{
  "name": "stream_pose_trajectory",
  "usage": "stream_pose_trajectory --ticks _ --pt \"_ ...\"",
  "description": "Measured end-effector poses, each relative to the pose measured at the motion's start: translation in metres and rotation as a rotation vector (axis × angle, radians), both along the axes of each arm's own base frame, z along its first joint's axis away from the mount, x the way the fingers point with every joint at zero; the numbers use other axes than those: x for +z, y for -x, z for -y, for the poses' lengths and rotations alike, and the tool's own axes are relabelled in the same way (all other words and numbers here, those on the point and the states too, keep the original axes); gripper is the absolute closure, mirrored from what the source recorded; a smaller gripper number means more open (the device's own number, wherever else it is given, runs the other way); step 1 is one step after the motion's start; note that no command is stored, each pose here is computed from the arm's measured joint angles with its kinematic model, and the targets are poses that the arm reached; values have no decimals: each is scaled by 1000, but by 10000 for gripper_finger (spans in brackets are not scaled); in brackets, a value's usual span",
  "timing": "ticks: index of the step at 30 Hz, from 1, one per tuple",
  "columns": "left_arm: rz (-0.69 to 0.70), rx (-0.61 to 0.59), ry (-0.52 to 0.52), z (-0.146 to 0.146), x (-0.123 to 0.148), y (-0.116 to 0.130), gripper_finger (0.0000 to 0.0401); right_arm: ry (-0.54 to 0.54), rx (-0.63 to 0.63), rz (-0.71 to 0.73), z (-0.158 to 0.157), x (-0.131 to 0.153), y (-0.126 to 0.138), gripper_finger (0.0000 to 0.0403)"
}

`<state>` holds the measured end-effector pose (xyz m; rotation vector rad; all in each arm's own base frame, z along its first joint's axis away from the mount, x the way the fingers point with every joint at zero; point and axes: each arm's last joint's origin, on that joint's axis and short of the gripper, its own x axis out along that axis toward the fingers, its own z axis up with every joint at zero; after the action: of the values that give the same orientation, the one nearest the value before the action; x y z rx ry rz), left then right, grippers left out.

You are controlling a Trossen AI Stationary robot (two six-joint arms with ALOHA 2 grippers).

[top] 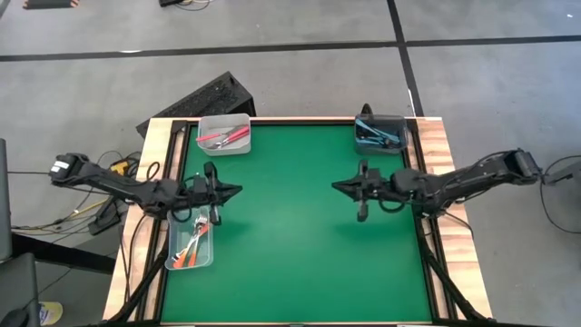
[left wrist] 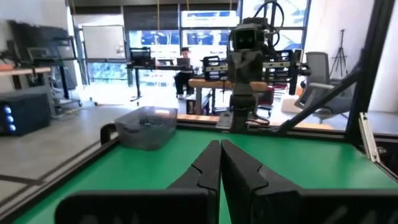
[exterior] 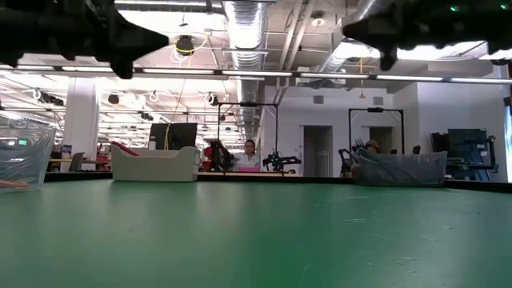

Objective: Sort silverware by color (type)
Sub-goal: Return to Home Position

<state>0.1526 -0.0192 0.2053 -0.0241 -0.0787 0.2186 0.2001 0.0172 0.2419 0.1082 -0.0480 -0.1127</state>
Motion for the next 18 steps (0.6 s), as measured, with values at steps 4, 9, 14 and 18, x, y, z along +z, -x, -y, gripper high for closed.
stream_pose_trajectory --ticks 4,9,14,18 --pt "1 -14 19 -8 -4 -9 401 -15 -17 -27 6 -5 22 391" --pt "-15 7 44 -12 -6 -9 401 -31 -17 3 9 4 50 391" --pt "43 16 33 -12 5 6 401 -32 -15 60 10 3 65 391" --pt "83 9 27 -13 3 21 401 -64 -8 85 11 -17 67 390"
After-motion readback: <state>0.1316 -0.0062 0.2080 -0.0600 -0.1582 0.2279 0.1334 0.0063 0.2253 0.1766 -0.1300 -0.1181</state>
